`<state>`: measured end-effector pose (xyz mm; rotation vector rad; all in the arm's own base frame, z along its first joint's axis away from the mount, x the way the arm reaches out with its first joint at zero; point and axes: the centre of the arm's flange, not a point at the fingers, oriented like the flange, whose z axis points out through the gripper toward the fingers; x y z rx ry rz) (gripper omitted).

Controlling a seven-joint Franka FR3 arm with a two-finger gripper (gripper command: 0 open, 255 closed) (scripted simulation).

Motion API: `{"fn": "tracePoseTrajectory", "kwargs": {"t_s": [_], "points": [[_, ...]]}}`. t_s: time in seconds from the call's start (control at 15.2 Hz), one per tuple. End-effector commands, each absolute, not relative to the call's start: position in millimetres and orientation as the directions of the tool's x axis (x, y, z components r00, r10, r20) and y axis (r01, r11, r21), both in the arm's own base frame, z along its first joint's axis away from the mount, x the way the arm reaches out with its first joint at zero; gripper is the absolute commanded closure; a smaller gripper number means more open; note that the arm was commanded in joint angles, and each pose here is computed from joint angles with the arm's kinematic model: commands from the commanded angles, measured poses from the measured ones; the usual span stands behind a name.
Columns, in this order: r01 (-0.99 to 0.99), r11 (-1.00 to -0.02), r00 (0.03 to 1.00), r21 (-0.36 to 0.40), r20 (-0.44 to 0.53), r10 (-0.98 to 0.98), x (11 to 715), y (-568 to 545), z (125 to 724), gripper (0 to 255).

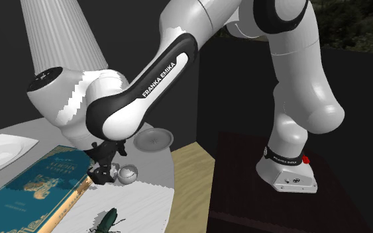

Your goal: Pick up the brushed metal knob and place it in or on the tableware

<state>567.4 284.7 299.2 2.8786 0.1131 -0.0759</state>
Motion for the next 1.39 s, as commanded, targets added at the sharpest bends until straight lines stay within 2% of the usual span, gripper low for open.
{"fn": "tracePoseTrajectory", "kwargs": {"t_s": [0.0,0.26,0.79,0.86,1.32], "points": [[0.084,-0.963,0.996,0.255,-0.061,0.071,568,284,289,0],[0.084,-0.963,0.996,0.255,-0.061,0.071,567,278,265,0],[0.084,-0.963,0.996,0.255,-0.061,0.071,567,278,266,0],[0.084,-0.963,0.996,0.255,-0.061,0.071,567,278,266,255],[0.084,-0.963,0.996,0.255,-0.061,0.071,567,278,265,255]]}}
